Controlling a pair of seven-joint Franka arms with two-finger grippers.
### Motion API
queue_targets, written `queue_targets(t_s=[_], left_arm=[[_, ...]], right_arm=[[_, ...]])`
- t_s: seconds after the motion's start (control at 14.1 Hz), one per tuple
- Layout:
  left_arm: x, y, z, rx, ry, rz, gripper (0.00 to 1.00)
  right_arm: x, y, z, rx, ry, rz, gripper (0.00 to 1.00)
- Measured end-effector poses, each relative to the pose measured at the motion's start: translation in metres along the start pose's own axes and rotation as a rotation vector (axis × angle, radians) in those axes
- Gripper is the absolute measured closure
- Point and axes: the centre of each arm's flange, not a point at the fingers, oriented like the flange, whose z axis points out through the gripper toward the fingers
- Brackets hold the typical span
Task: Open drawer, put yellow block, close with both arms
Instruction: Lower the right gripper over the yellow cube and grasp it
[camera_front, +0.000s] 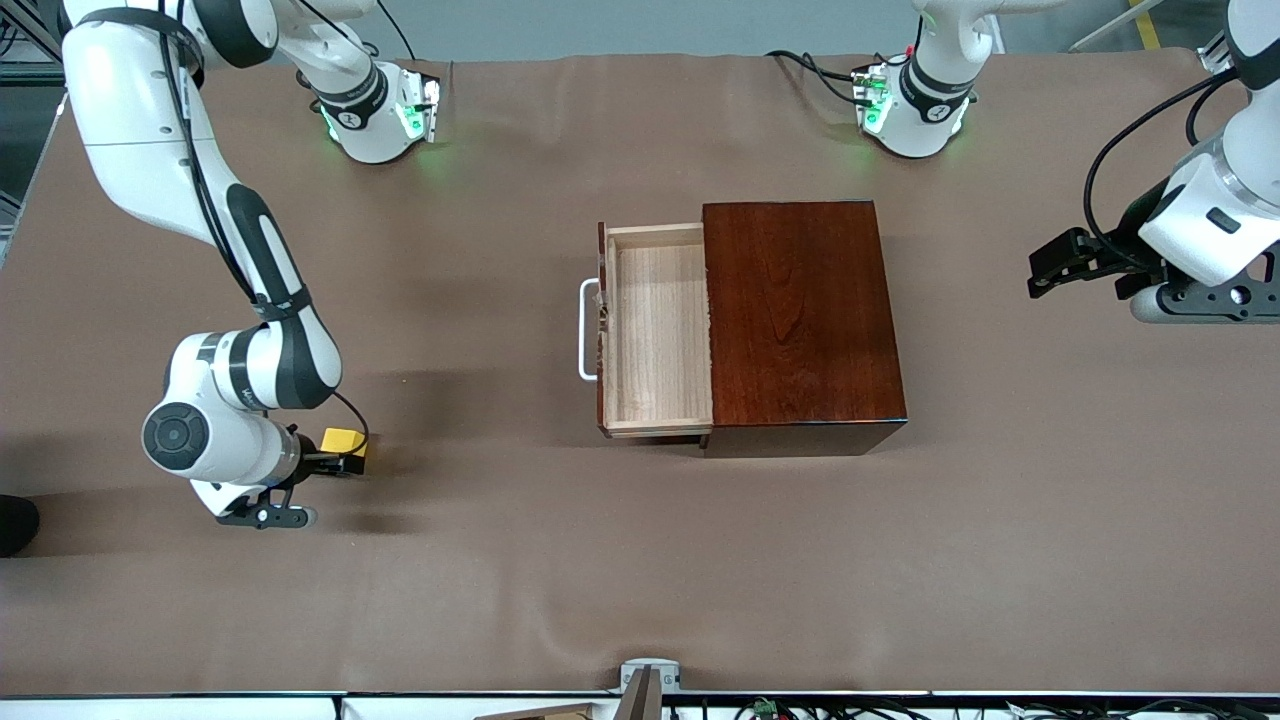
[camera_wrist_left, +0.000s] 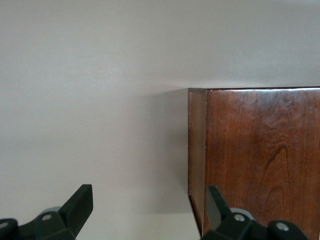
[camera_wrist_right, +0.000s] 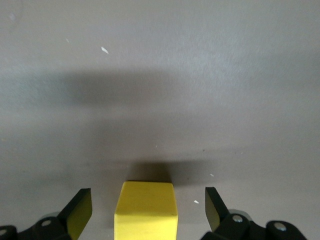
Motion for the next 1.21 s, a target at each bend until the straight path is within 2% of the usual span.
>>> queue_targets(t_s=[0.28, 0.36, 0.57, 0.64, 0.92, 1.07, 1.21], left_arm=[[0.000, -0.001, 0.000, 0.000, 0.001, -0.003, 0.00], [0.000, -0.001, 0.000, 0.000, 0.001, -0.003, 0.00], [0.000, -0.002, 0.000, 0.000, 0.001, -0.004, 0.00], [0.000, -0.002, 0.000, 0.000, 0.001, -0.004, 0.00], [0.000, -0.002, 0.000, 0.000, 0.001, -0.005, 0.00], [0.001, -0.002, 0.000, 0.000, 0.000, -0.005, 0.00], [0.001, -0.002, 0.002, 0.000, -0.003, -0.005, 0.00]], right_arm=[[-0.012, -0.001, 0.018, -0.004, -0.042, -0.003, 0.00], [-0.014, -0.001, 0.021, -0.004, -0.049, -0.003, 0.07], [-0.017, -0.001, 0.026, -0.006, -0.064, -0.003, 0.40], [-0.017, -0.001, 0.026, -0.006, -0.066, -0.002, 0.44], [-0.017, 0.000, 0.026, -0.006, -0.066, -0.011, 0.44], [-0.016, -0.005, 0.022, 0.000, -0.056, -0.080, 0.44], [-0.011, -0.019, 0.006, 0.016, -0.022, -0.175, 0.44]])
